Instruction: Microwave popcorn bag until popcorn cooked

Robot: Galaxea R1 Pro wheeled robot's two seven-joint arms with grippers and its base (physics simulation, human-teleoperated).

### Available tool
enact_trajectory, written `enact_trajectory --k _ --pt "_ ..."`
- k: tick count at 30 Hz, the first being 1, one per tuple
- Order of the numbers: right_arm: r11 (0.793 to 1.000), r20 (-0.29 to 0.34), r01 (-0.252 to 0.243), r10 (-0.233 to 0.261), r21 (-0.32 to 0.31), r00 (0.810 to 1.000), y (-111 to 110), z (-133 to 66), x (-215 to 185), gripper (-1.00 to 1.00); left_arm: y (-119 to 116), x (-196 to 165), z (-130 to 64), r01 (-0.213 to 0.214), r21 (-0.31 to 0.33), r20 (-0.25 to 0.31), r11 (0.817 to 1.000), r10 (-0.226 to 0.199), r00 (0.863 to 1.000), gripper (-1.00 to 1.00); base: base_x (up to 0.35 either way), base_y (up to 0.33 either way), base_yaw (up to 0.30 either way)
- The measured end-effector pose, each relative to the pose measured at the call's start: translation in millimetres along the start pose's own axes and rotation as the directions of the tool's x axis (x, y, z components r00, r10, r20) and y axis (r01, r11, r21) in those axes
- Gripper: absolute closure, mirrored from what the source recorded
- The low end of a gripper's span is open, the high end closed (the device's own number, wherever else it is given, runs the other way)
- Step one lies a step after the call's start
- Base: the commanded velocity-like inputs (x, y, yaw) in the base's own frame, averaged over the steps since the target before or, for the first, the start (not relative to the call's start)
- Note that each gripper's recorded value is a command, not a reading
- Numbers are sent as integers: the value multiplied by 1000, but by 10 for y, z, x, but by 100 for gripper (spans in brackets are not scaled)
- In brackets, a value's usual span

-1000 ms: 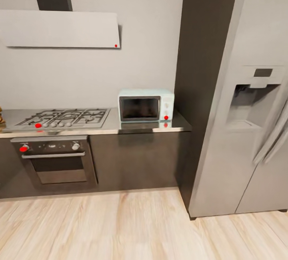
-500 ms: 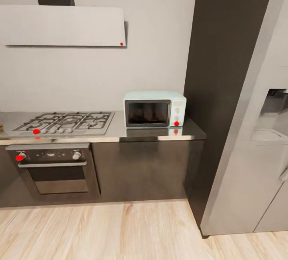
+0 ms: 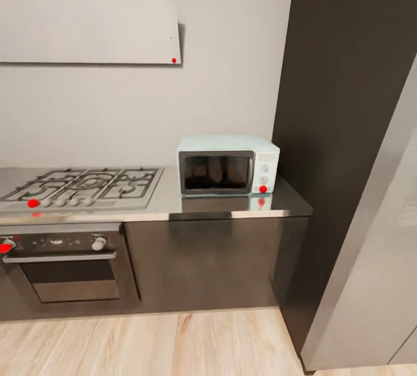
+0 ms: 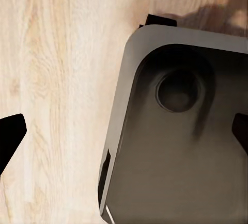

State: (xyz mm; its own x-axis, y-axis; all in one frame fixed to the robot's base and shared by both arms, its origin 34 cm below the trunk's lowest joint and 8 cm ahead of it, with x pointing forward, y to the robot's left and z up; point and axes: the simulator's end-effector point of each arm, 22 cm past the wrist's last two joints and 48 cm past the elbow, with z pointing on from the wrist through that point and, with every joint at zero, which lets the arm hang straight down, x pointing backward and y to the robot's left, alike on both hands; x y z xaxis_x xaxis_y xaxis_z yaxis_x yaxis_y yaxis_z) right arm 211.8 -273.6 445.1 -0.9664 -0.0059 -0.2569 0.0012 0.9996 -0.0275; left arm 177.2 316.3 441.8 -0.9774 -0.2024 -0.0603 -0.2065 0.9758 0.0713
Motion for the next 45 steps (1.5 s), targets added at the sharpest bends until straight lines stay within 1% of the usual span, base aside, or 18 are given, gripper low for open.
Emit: enact_trajectory --k 24,28,30,33,41,45 --pt "1000 -1 0 0 0 1000 0 -1 6 -100 10 -2 0 2 -1 1 1000 -2 1000 -100 335 0 0" --pt "1000 -2 0 0 0 1000 0 1 6 -100 9 -2 1 3 -2 0 1000 -3 1000 -100 79 0 0" --pt "1000 -2 0 0 0 1000 0 1 6 -100 -116 25 1 4 15 -4 1000 -4 1000 -100 10 0 0" --pt "1000 -2 0 0 0 1000 -1 -31 -5 -100 -217 61 -35 4 28 -11 1000 -4 1000 -100 3 0 0" --pt "1000 -1 1 -1 3 1000 -10 -158 -48 -100 -150 43 -165 9 18 -11 1000 -9 1000 -100 0 0 0" --pt "1000 15 1 -1 3 1000 -12 -212 -136 -100 -114 41 -230 10 13 -12 1000 -9 1000 -100 0 0 0"
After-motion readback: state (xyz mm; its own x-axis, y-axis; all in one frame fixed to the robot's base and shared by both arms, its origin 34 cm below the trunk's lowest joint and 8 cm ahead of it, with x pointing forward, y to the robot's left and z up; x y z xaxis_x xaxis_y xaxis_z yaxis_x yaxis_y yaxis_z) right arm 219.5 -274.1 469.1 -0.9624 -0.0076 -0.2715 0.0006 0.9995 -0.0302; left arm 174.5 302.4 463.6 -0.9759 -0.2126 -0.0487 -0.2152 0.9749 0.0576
